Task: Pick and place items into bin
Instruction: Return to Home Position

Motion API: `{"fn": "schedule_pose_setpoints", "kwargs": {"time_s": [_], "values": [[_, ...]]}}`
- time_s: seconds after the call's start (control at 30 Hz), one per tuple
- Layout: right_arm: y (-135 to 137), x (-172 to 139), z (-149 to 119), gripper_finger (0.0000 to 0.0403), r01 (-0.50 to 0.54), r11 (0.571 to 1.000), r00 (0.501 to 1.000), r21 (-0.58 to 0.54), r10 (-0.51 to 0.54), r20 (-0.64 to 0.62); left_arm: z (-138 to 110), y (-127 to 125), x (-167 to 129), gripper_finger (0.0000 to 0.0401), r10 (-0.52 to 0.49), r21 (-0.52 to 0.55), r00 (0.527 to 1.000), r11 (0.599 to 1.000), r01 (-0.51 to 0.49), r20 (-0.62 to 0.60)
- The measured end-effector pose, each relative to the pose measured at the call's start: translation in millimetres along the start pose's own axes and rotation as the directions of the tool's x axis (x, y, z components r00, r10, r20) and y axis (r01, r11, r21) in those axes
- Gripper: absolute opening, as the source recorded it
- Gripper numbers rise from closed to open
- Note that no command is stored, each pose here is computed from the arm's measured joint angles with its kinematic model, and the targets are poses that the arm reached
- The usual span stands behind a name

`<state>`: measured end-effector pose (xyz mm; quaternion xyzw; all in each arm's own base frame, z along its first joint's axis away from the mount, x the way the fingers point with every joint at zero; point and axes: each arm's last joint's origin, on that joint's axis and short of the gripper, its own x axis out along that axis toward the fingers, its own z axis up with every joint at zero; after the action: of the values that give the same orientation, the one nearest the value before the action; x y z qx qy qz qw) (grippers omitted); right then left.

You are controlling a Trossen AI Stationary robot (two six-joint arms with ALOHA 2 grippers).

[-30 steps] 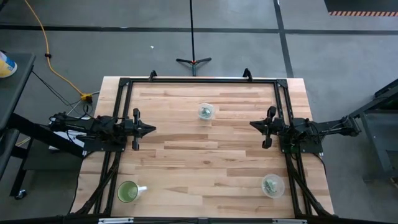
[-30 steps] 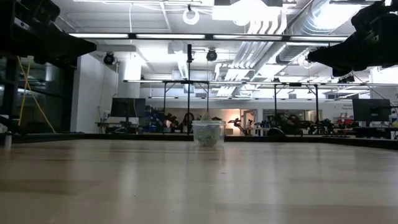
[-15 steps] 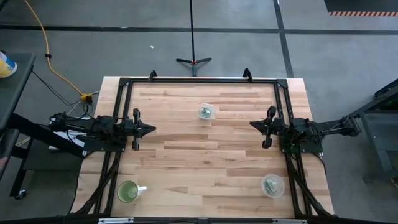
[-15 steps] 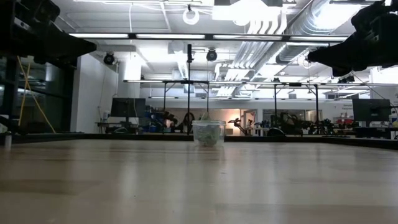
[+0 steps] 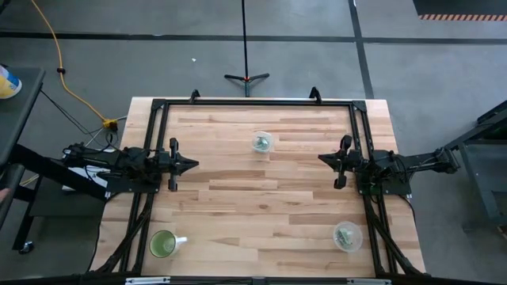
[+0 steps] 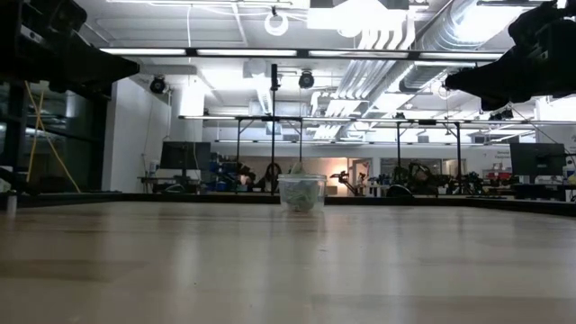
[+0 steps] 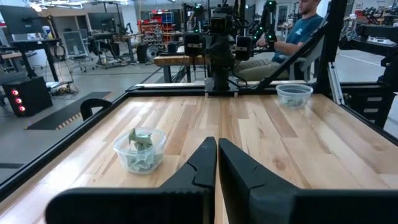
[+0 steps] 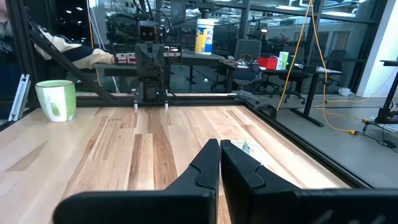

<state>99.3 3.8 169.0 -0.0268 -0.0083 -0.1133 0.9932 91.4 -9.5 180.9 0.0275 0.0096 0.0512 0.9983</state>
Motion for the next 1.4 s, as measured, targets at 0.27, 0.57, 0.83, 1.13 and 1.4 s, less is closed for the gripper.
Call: {"fn": "schedule_pose_setpoints", "kwargs": {"time_s": [0.27,0.57,0.83,1.13,1.4], "values": [[0.0,0.0,0.0,0.0007,0.000,1.000,1.000,0.000,0.000,0.000,0.0,0.0,0.0,0.0051,0.000,0.000,1.000,1.000,0.000,0.000],[0.0,0.0,0.1,0.0008,0.000,1.000,1.000,0.000,0.000,0.001,0.0,0.0,0.0,0.0051,0.000,0.000,1.000,1.000,0.000,0.000],[0.0,0.0,0.1,0.0007,0.000,1.000,1.000,0.000,0.000,0.001,0.0,0.0,0.0,0.0051,0.000,0.000,1.000,1.000,0.000,-0.001],[0.0,0.0,0.1,0.0009,0.000,1.000,1.000,0.000,0.000,0.001,0.0,0.0,0.0,0.0051,0.000,0.000,1.000,1.000,0.000,0.000],[0.0,0.0,0.1,0.0003,0.000,1.000,1.000,0.000,0.000,0.001,0.0,0.0,0.0,0.0051,0.000,0.000,1.000,1.000,0.000,0.000]]}}
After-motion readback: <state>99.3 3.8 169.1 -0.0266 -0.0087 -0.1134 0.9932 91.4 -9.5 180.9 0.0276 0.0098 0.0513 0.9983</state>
